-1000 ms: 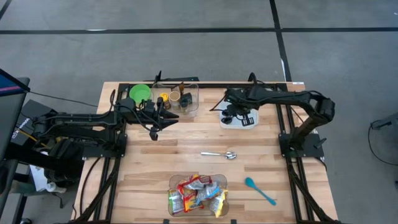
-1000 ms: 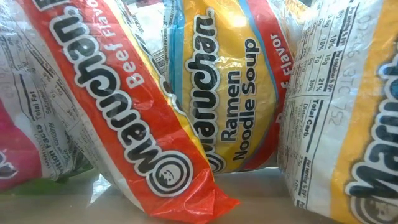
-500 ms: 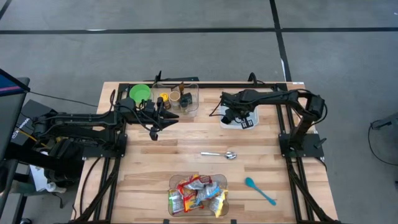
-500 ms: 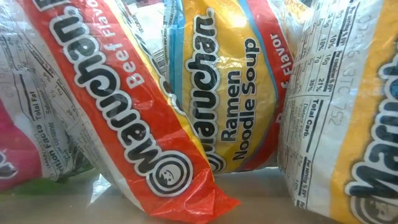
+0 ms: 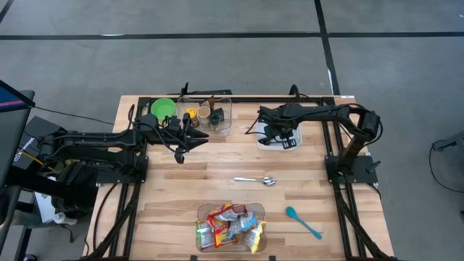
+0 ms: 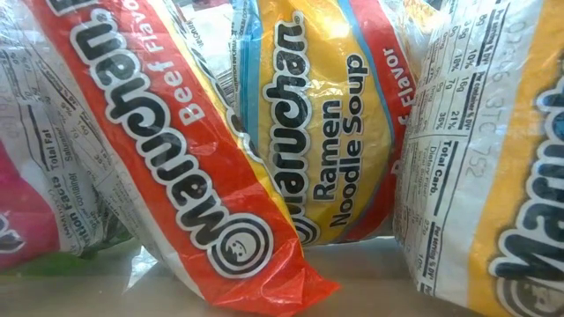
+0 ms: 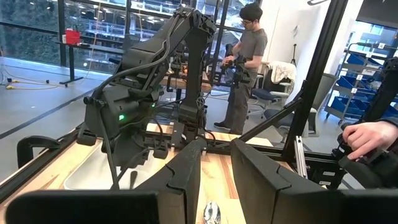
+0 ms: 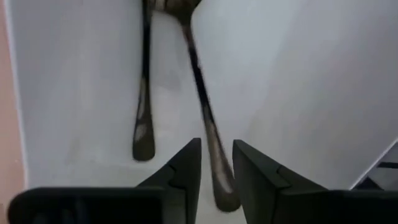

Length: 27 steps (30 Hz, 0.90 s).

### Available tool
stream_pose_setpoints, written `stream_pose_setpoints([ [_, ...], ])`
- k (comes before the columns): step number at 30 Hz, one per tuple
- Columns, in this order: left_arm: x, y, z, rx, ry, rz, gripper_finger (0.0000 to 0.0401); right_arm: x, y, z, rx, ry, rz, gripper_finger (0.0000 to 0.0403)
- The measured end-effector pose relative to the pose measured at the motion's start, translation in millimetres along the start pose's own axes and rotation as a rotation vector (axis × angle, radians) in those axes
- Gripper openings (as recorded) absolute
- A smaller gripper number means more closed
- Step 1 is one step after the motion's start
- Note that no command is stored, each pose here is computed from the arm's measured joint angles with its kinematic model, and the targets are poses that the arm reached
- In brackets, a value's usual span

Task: Pick & Place Food Item
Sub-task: Put the blue baby spoon into the white bin

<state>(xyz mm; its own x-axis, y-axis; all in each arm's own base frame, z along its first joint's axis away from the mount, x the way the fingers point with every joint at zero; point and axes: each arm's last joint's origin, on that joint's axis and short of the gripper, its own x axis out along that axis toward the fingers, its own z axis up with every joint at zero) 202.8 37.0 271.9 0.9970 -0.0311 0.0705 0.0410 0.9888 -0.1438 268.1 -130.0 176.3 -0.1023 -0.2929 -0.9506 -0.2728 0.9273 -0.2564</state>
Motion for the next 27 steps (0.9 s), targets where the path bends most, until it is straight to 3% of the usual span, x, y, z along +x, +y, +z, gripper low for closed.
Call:
stream_pose_setpoints([
  [12, 0, 0, 0, 0.0, 0.0, -0.002, 0.0085, -33, -11, -3, 0.162, 0.024, 0.016, 0.0086],
  [20, 0, 0, 0, 0.0, 0.0, -0.002, 0.0085, -82, -1, -23, 0.346, -0.096, -0.026, 0.0086],
  [27, 0, 0, 0, 0.0, 0.0, -0.002, 0.0085, -122, 23, -41, 0.573, -0.284, 0.11, 0.0086],
])
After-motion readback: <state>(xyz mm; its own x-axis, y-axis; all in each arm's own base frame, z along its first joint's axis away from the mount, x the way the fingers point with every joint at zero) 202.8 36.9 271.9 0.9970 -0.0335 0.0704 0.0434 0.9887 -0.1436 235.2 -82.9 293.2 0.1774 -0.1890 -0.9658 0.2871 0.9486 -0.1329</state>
